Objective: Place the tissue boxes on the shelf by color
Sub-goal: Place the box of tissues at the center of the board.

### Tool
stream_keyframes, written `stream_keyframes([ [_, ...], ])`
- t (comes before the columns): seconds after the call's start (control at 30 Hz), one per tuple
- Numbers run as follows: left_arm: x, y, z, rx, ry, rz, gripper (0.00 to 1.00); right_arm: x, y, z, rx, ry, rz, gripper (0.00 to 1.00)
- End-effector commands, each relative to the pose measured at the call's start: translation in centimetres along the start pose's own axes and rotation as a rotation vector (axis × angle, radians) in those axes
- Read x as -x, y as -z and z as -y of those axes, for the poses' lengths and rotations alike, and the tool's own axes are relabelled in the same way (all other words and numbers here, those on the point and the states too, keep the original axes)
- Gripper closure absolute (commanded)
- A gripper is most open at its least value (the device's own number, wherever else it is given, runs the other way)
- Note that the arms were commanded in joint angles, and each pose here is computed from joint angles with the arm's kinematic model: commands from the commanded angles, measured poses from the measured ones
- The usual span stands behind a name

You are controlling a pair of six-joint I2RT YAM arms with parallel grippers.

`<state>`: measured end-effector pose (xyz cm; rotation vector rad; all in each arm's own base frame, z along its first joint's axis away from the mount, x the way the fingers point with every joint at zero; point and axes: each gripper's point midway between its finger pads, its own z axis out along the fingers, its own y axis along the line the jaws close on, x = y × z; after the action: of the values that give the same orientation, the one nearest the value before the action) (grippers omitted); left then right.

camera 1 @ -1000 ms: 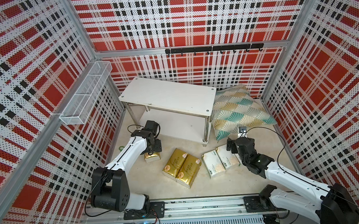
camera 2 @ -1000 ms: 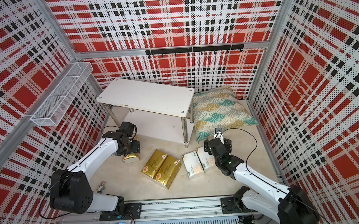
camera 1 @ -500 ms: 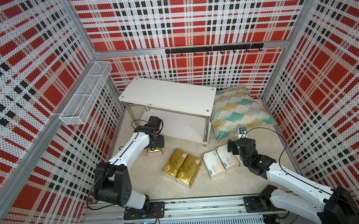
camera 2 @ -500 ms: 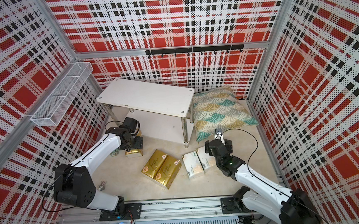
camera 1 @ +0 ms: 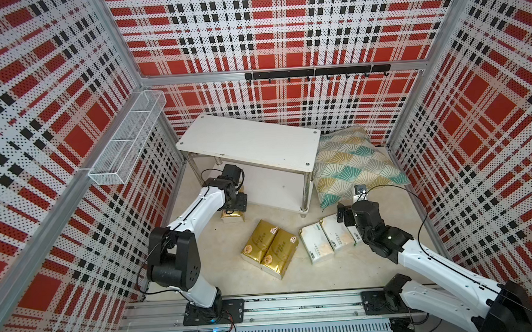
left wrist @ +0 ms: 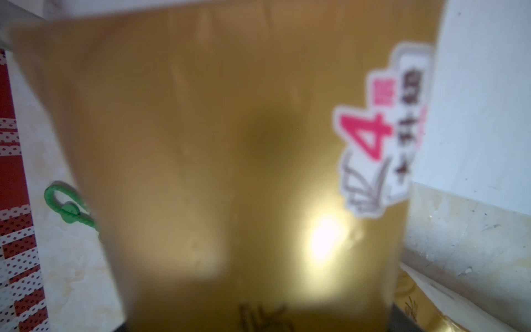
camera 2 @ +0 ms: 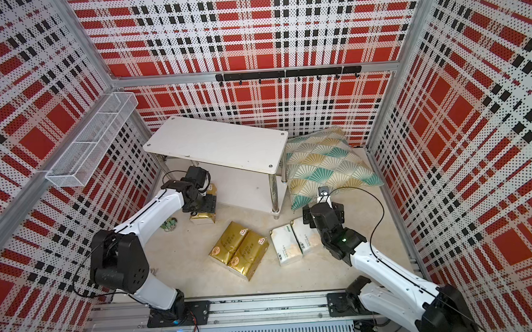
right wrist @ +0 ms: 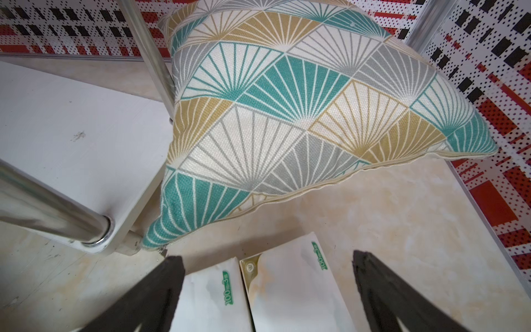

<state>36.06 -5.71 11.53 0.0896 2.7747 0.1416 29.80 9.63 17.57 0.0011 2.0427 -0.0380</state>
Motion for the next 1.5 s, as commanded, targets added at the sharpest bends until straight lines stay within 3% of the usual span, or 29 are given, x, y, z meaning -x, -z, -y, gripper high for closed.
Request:
stream_keyframes([
  [0.0, 2.2, 0.3, 0.1, -0.011, -0.041, 0.051, 0.22, 0.7, 0.7, 0.0, 0.007, 0.001, 0.012, 0.0],
  [0.27, 3.4, -0.4, -1.2, -0.006, -0.043, 0.06, 0.22, 0.4, 0.5, -0.1, 0.008, -0.003, -0.001, 0.0],
  [0.57, 4.6, -1.0, -1.2, -0.105, -0.045, 0.115, 0.2, 0.6, -0.3, -1.0, 0.023, 0.013, -0.009, 0.0],
  [0.9, 7.0, -1.9, -2.1, -0.075, -0.058, 0.118, 0.2, 0.2, -0.6, -1.5, 0.037, 0.012, -0.021, 0.0],
  [1.17, 7.7, -3.1, -2.9, -0.064, -0.059, 0.089, 0.21, 0.1, -0.5, -1.4, 0.038, 0.008, -0.022, 0.0],
  [1.47, 6.4, -1.8, -2.0, -0.091, -0.002, 0.057, 0.22, 0.0, -0.4, -1.3, 0.036, 0.018, -0.033, 0.0],
])
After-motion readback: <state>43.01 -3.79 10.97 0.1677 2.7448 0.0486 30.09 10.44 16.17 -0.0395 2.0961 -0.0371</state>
